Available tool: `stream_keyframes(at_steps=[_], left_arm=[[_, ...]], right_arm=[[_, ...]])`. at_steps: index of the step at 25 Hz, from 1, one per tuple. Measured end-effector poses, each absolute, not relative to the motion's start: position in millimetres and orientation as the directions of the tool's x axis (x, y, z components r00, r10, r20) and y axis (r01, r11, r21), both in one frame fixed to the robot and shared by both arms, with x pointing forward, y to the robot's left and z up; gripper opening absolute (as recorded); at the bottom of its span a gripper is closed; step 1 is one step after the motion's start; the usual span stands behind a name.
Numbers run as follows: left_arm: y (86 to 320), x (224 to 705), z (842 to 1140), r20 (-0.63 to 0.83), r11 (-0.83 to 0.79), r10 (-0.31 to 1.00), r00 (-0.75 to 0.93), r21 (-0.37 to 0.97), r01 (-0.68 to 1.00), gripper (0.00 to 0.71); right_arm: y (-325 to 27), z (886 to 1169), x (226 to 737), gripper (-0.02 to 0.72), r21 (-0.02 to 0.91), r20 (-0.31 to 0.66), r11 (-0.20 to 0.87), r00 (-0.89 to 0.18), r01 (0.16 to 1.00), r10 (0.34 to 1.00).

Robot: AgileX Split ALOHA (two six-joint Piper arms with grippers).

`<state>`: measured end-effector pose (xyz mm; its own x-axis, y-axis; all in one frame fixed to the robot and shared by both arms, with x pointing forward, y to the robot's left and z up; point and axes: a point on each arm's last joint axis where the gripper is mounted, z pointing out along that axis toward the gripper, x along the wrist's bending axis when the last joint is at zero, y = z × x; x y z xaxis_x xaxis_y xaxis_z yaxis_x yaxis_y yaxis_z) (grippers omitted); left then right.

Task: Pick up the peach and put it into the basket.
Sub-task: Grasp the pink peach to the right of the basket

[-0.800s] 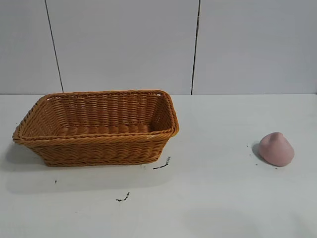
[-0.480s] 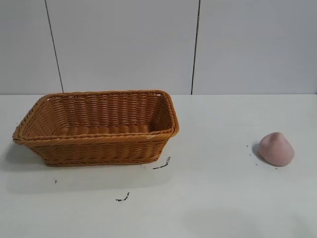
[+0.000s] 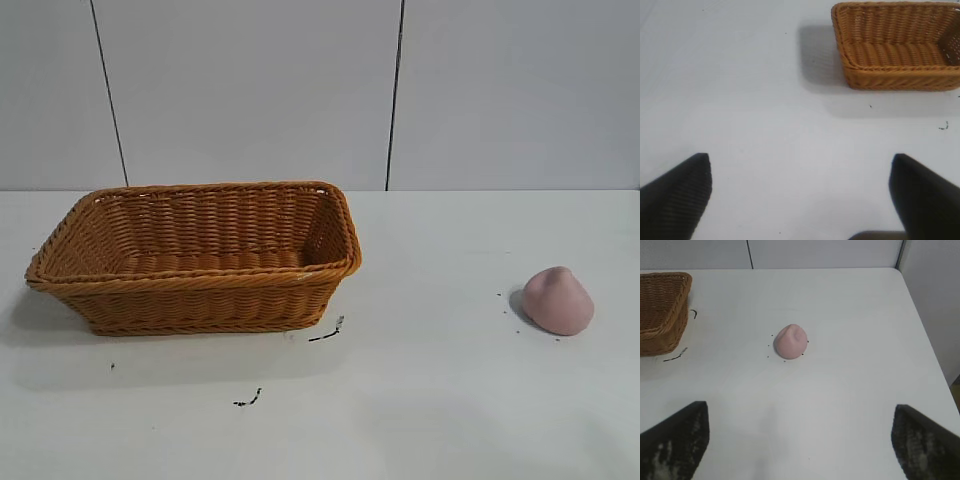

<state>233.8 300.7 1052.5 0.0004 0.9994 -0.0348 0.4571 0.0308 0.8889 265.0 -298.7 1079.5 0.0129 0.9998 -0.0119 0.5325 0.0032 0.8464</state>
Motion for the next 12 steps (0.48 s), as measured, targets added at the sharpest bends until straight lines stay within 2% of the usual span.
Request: stream_keyframes(at_steps=[5, 9, 12], left_arm=[[301, 234, 1052, -0.035, 0.031, 0.999, 0.0, 0.889, 0.457, 0.693], [301, 234, 1052, -0.035, 0.031, 0.999, 0.0, 0.889, 0.457, 0.693], [301, 234, 1052, -0.035, 0.031, 0.999, 0.0, 0.889, 0.457, 0.693]], right_arm=[[-300, 1098, 328, 0.688, 0.738, -0.011, 0.003, 0.008, 0.675, 1.0], [-302, 1094, 395, 0.69, 0.601, -0.017, 0.017, -0.008, 0.799, 1.0], [-304, 1080, 447, 0.695, 0.488, -0.014, 0.019, -0.013, 0.873, 1.0]])
